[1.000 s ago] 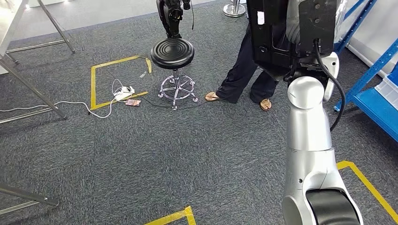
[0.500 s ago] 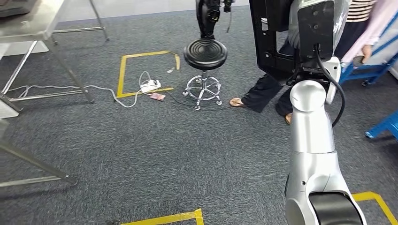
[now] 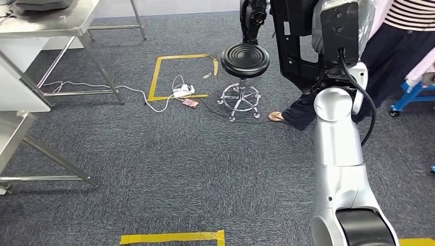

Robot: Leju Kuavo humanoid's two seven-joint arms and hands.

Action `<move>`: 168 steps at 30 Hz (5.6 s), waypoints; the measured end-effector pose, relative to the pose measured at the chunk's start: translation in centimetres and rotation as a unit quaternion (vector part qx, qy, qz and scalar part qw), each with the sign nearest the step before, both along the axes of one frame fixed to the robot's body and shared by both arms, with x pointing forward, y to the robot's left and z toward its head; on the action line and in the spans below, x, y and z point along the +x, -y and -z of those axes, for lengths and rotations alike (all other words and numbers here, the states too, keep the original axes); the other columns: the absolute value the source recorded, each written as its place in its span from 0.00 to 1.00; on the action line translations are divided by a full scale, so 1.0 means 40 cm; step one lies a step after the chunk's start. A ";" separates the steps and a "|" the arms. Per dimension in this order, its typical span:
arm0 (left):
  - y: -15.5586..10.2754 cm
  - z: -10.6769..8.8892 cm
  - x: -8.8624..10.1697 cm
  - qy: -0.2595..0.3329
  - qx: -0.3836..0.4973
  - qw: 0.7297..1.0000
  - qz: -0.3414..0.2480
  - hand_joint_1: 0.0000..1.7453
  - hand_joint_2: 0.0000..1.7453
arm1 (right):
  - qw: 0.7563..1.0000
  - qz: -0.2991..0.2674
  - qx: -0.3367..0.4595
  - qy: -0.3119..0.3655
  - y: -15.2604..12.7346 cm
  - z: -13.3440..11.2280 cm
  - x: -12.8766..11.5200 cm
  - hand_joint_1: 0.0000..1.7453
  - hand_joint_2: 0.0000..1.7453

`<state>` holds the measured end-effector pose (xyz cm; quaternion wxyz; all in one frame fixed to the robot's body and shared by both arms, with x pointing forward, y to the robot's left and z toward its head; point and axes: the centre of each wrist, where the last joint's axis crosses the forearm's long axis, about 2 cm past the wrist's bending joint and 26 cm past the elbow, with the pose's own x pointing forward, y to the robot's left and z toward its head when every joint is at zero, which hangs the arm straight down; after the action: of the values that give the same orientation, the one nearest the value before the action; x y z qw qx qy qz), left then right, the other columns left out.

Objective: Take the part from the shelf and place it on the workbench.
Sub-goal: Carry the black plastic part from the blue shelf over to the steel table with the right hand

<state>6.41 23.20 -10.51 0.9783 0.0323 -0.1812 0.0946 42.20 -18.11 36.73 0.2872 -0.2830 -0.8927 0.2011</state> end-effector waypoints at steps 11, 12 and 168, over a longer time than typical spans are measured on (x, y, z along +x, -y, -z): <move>-0.007 0.000 0.009 0.026 -0.002 1.000 -0.002 0.00 1.00 | 1.000 -0.004 0.001 0.005 -0.008 -0.012 0.001 1.00 1.00; -0.009 -0.001 0.012 0.030 -0.003 1.000 -0.002 0.00 1.00 | 1.000 -0.003 0.000 0.004 -0.006 -0.010 0.001 1.00 1.00; -0.009 0.001 -0.005 0.027 0.025 0.999 -0.035 0.00 1.00 | 0.975 -0.032 -0.207 -0.072 -0.094 -0.014 0.074 1.00 1.00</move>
<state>6.22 23.56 -10.56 0.9681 0.0609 -0.2084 0.1247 45.14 -14.34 37.29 0.2790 -0.2922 -0.8177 0.4100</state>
